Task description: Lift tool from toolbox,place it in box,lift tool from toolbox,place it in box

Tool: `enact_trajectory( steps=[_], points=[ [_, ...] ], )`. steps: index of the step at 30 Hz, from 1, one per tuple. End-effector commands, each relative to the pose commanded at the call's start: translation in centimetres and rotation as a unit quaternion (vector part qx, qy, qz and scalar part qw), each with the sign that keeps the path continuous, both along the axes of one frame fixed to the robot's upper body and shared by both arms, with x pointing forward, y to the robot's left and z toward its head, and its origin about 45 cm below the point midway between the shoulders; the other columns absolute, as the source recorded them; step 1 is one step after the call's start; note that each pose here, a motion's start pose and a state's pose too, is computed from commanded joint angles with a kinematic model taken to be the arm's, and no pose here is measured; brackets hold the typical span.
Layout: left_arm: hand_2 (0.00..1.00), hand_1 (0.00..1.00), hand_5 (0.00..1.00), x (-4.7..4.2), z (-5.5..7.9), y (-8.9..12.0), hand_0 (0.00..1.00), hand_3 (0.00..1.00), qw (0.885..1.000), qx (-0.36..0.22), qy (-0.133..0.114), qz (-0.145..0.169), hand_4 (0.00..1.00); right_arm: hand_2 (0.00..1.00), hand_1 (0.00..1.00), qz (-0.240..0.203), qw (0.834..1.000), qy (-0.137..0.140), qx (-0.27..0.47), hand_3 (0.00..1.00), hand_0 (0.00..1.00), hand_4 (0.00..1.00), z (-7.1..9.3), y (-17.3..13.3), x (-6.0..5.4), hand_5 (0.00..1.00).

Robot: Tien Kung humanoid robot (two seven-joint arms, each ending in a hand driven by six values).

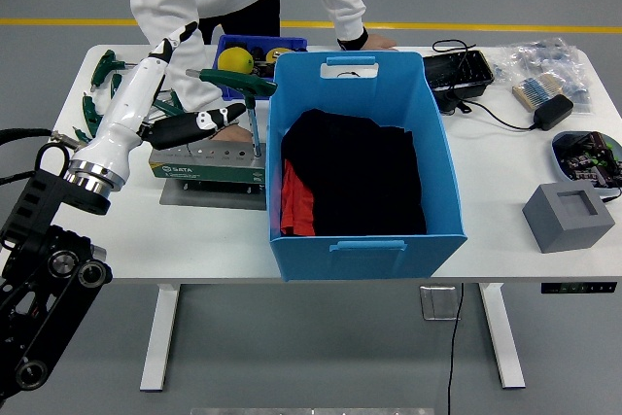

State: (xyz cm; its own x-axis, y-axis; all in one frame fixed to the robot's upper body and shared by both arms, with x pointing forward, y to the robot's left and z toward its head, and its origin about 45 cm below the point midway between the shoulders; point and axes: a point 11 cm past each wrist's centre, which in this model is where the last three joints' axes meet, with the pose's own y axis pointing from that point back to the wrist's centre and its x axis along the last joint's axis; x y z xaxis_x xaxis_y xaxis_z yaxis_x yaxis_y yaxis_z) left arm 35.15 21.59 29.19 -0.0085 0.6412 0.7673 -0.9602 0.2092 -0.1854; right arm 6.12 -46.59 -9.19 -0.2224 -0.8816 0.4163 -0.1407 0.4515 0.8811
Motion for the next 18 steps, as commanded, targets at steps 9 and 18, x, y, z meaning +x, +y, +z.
enact_trajectory(
  steps=[9,18],
  points=[
    [0.998,0.998,0.263,2.29,0.3,-4.2,0.998,0.998,0.989,0.146,-0.021,-0.011,0.998,0.725,0.661,0.000,1.000,-0.002,0.000,0.569,0.682,0.770,0.1,0.0,0.3,0.693],
    [0.998,0.998,0.279,5.88,-0.5,-4.8,0.998,0.998,0.982,0.187,-0.022,-0.006,0.998,0.725,0.659,0.001,1.000,-0.005,-0.001,0.569,0.683,0.770,0.2,-0.1,0.6,0.693]
  ],
)
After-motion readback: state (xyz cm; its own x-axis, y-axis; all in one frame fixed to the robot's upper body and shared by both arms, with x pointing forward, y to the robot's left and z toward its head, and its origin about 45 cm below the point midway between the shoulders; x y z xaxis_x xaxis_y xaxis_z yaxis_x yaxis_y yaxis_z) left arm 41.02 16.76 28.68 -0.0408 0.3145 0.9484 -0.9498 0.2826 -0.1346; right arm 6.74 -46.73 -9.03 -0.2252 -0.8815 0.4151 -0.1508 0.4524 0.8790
